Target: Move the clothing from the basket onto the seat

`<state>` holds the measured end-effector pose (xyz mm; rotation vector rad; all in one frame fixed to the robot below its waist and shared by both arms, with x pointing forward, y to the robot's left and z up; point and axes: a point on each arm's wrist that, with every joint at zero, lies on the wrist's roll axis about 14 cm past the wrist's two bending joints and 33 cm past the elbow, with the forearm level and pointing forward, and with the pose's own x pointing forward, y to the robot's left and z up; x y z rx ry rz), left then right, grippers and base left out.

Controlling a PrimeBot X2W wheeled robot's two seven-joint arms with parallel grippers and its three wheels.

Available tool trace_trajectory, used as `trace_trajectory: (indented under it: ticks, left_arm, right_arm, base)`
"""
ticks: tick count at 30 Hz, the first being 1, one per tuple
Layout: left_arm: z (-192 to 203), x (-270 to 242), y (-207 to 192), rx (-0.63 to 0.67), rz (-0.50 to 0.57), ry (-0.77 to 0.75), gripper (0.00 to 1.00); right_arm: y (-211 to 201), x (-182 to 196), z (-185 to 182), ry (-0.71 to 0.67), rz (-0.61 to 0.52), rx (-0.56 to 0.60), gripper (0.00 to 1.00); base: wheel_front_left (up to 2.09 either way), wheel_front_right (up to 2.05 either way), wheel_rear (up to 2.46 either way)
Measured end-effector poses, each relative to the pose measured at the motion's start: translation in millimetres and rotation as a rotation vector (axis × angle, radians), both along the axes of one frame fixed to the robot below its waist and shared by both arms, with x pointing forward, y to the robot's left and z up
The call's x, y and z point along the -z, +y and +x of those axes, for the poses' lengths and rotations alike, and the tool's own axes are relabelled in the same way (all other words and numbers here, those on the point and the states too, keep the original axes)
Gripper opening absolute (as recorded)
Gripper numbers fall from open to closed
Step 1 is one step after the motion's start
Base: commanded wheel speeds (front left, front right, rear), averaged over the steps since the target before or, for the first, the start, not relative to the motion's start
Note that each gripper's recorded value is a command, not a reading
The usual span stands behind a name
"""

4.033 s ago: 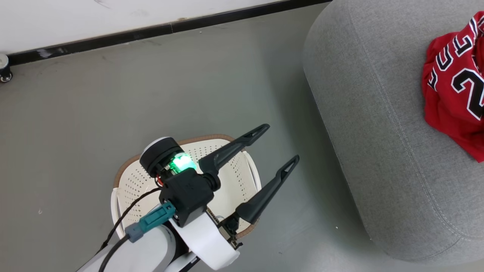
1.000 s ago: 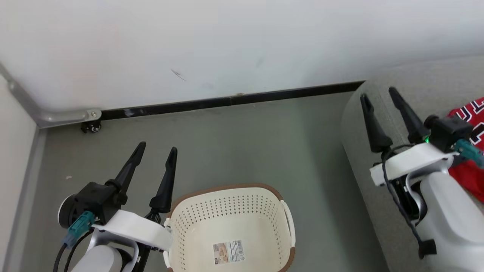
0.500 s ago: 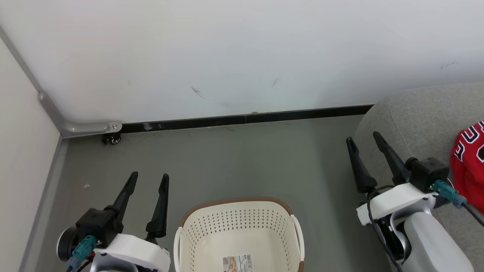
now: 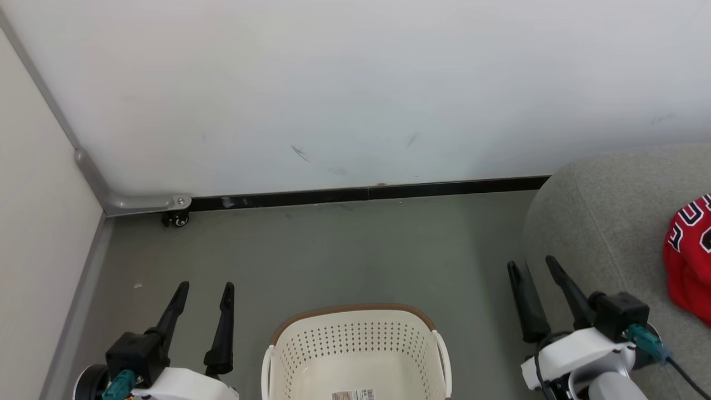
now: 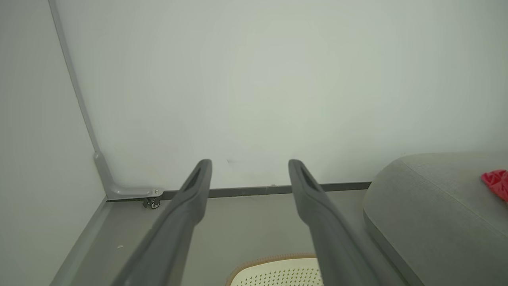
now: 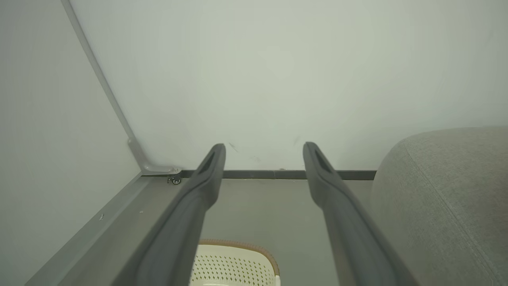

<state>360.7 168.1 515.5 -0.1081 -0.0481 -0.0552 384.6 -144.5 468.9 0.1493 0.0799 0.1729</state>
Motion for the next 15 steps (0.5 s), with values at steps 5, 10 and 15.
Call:
trace_trajectory:
  ticks: [5, 10, 15]
  left_arm:
    - [-7, 4, 2, -0.01, 0.02, 0.007, 1.0]
    - [-11, 9, 1, -0.008, 0.033, 0.019, 1.0]
    - [-11, 9, 2, -0.015, 0.028, 0.017, 1.0]
  right_arm:
    - [1, 5, -10, 0.013, 0.002, 0.006, 1.0]
    - [-1, 6, -15, 0.012, -0.015, 0.011, 1.0]
    - [-2, 8, -21, 0.019, -0.017, 0.021, 1.0]
  base:
    - [0.0, 0.0, 0.0]
    - [0.0, 0.0, 0.0]
    - [0.0, 0.0, 0.0]
